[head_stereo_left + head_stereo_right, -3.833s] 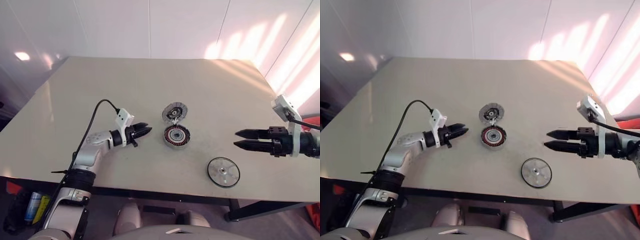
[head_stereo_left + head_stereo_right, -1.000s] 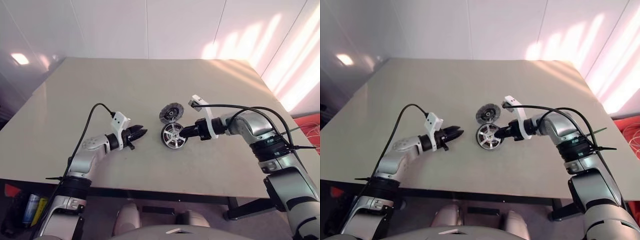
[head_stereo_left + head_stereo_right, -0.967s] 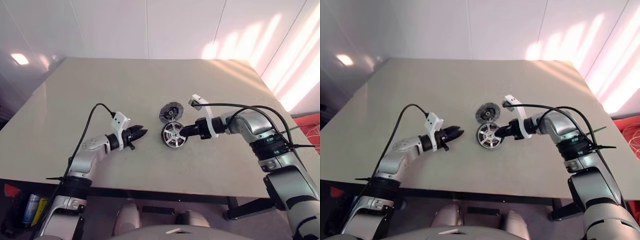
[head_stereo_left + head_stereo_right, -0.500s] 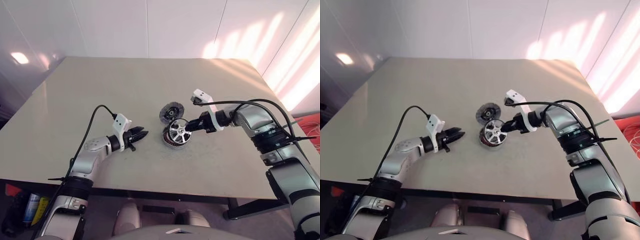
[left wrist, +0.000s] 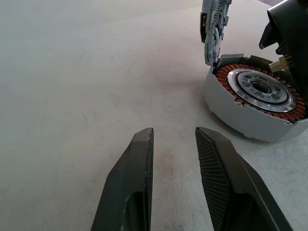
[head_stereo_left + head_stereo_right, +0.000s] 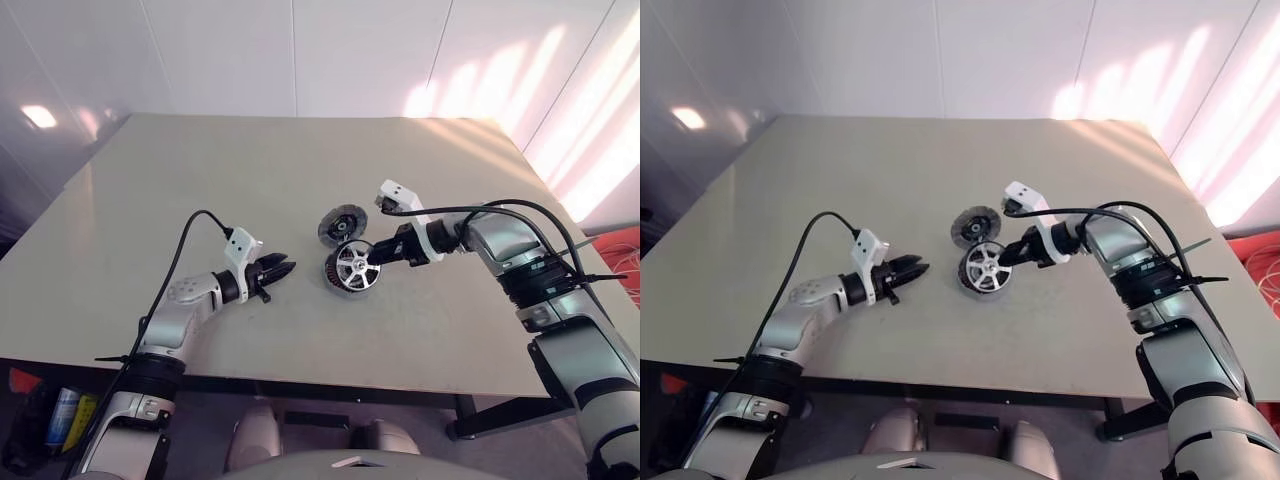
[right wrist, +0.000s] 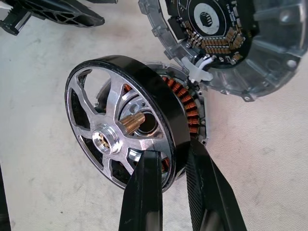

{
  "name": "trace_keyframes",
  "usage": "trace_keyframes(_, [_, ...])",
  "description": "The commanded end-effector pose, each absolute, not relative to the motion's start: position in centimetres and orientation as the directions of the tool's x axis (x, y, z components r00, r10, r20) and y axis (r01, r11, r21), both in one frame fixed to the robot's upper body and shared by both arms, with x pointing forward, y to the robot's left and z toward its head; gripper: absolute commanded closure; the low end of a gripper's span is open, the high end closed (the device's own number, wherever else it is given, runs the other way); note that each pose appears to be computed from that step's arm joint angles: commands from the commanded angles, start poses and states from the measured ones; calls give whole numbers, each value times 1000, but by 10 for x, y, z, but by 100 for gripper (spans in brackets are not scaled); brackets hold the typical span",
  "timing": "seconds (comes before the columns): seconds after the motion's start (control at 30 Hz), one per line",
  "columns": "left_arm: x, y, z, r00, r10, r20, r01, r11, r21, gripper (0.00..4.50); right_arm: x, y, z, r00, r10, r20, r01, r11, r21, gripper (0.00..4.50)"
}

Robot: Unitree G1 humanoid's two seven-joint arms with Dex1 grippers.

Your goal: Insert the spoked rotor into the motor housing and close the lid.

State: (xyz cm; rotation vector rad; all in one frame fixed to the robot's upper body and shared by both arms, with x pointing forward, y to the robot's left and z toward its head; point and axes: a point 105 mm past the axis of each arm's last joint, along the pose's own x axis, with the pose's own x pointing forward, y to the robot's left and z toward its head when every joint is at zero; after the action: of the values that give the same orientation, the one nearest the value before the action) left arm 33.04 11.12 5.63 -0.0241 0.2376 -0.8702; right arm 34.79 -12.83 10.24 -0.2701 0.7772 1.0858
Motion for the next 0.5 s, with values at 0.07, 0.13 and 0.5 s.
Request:
trace_keyframes(0.07, [332,115,65,633,-755,-173,753,652,-89,301,351,-125,108,242,687,-685,-884,447,136,411])
trace_keyframes(0.13, [332,115,65,633,-754,-173,752,652,-90,301,351,-124,109,245,690,-681,-887,443,130,411])
trace_keyframes(0.5, [331,112,66,632,-756,-172,754,650,-87,301,357,-122,113,275,698,-661,-884,454,112,217])
